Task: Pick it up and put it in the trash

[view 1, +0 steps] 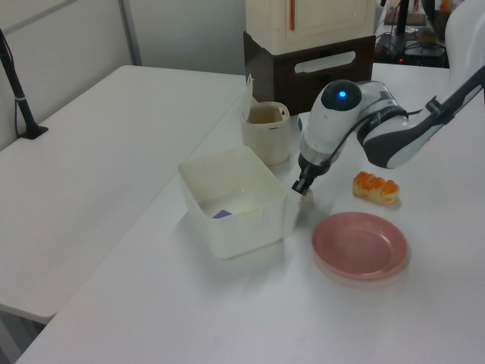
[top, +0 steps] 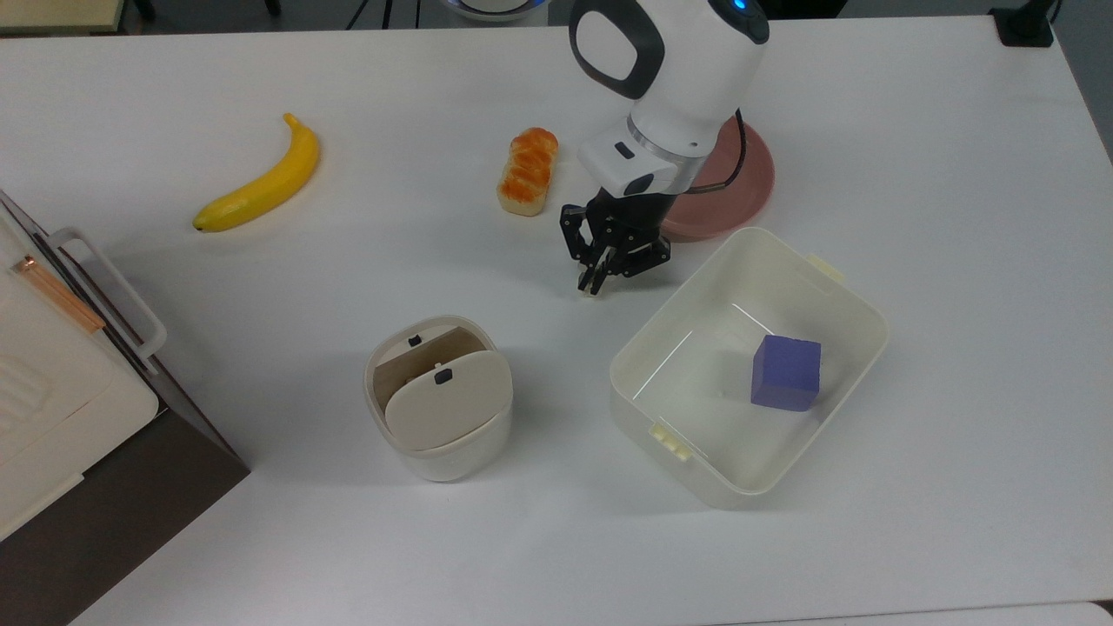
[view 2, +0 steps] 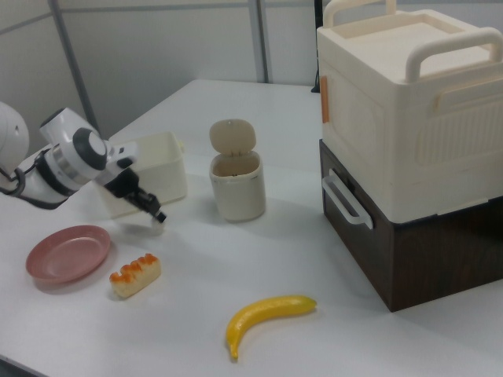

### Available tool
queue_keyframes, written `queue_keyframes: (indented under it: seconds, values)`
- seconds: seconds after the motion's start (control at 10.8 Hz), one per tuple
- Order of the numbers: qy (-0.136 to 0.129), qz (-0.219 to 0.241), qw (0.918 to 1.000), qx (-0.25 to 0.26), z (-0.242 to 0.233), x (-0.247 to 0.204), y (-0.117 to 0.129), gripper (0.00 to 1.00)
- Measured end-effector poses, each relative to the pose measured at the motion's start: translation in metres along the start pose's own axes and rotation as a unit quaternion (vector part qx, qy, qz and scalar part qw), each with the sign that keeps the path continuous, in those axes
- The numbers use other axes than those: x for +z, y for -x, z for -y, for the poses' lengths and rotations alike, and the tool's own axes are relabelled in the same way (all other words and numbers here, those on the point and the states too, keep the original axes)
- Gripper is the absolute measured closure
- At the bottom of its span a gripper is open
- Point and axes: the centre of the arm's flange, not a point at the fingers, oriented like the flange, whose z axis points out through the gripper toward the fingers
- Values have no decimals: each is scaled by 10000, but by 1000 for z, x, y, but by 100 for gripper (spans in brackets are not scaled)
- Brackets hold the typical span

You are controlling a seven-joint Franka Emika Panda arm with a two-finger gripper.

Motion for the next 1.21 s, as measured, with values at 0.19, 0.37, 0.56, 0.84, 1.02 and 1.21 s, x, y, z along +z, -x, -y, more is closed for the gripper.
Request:
queue_keyframes:
  seconds: [0.19, 0.37, 0.56, 0.84, 1.02, 1.21]
  values:
    - [-176, -62, 9990, 414, -44, -15, -55, 91]
    - [-956, 159, 9932, 650, -115, -50, -118, 91]
    - [-1344, 306, 9873, 792, -168, -85, -151, 91]
    - [-1384, 314, 9854, 940, -175, -89, -157, 91]
    - [-1368, 272, 9825, 1236, -179, -84, -159, 91]
    - [-1445, -90, 9747, 1700, -185, -84, -169, 91]
